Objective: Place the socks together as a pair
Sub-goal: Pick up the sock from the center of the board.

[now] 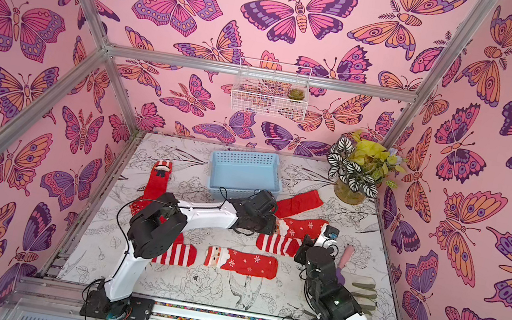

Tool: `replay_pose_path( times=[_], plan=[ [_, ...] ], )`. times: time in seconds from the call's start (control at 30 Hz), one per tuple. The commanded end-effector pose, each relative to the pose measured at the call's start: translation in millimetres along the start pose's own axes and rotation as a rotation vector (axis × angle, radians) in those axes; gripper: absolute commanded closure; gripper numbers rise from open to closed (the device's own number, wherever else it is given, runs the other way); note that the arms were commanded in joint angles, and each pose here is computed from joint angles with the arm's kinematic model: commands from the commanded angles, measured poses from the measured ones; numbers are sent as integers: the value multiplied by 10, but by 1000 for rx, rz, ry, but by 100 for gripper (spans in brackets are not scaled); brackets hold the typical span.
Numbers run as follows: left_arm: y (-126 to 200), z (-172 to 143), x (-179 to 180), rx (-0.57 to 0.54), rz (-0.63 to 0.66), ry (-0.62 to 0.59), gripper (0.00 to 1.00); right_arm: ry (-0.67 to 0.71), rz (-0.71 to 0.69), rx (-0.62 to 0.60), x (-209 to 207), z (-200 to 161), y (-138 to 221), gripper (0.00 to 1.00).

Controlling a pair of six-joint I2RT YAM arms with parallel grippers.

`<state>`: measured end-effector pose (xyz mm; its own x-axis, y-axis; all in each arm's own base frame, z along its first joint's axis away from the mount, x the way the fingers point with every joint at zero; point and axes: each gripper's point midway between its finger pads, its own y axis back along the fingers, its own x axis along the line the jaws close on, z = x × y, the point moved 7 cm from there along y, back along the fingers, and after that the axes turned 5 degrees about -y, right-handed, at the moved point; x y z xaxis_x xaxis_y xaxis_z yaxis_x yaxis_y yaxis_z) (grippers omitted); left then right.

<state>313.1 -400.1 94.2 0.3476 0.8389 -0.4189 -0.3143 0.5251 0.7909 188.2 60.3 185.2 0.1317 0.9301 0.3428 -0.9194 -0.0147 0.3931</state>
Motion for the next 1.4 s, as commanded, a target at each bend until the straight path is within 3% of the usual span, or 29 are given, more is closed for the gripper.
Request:
replay_pose_path(
  times=[0.0, 0.27, 0.4, 0.53, 0.73, 1.0, 1.13, 1.37],
  plan=[
    [-107, -8, 37, 8, 10, 15, 51, -13, 4, 1, -3, -14, -17, 62],
    [-247, 27, 78, 15, 13, 35, 59, -12, 3, 4, 1, -23, -33, 62],
    [-268, 63, 17, 26, -24, 36, 71, -8, -9, 2, -7, -33, -51, 62],
    [-177, 271, -42, -2, -63, 19, 94, -9, -19, -13, 4, -42, -115, 62],
    [-4, 475, -296, -18, -166, -36, 99, 4, -63, -27, -37, -4, -93, 64],
    [518, 760, -712, -80, -321, -122, 98, -19, -108, -100, -138, 39, -42, 63],
    [706, 838, -826, -141, -318, -190, 94, -8, -128, -92, -149, 58, -29, 63],
    [1056, 913, -918, -195, -331, -277, 95, 9, -194, -105, -237, 103, 41, 63]
  ],
)
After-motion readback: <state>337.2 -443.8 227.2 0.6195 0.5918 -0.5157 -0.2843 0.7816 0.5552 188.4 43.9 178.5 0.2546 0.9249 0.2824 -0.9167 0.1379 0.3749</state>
